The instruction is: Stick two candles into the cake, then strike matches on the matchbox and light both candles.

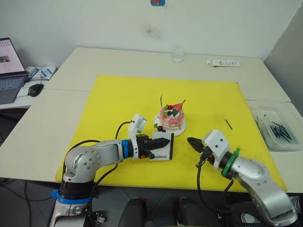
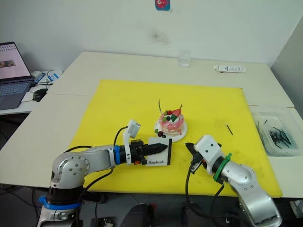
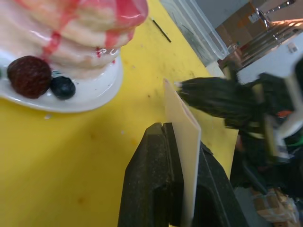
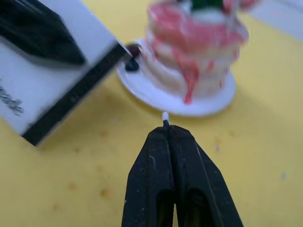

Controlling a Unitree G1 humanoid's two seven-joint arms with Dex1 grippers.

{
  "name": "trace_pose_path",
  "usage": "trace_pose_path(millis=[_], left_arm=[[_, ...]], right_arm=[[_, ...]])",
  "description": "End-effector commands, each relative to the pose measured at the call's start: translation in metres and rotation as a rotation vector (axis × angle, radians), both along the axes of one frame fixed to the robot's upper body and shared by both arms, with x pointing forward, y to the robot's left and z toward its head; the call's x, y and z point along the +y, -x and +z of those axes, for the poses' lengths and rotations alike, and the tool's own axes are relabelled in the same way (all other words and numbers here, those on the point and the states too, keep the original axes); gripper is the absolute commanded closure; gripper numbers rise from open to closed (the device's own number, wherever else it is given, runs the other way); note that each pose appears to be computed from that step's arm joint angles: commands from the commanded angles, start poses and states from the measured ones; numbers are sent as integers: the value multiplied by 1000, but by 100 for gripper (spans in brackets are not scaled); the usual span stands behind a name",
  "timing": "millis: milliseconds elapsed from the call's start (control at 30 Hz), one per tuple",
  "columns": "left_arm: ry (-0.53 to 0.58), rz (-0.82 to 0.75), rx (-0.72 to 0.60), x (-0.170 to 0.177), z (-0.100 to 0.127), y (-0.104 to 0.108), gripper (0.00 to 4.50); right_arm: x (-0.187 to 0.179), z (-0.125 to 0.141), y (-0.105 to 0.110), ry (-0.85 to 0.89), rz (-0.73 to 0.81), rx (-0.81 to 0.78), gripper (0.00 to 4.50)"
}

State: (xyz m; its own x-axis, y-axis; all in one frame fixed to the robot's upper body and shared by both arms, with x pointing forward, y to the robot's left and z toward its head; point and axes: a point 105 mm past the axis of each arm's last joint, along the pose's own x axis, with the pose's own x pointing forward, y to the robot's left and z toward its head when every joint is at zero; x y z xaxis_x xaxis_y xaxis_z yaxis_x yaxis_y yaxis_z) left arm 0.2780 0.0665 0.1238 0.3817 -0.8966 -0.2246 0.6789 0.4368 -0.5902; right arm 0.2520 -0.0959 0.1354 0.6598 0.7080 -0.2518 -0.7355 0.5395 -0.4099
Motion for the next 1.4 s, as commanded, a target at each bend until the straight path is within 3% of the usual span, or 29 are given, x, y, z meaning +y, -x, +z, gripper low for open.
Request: trace_pose_path(millis=[33,200,433,1033,1400], left_arm=[[33,-12,-18,-4,13,-3,450],[46,-23,-8,-7,17,-2,450],[53,-27,-2,-7,18,1,450],[56,-22,-10,-9,20,3,450],[71,-11,-17,-9,23,-1,450]], right_arm=[[17,17,15,98,175,-58,447],[23,14,13,234,249,-89,447],[22,9,4,300,219,-121,447],[22,16,-5,307,192,-173,447],[19,8,-10,359,198,-148,447]])
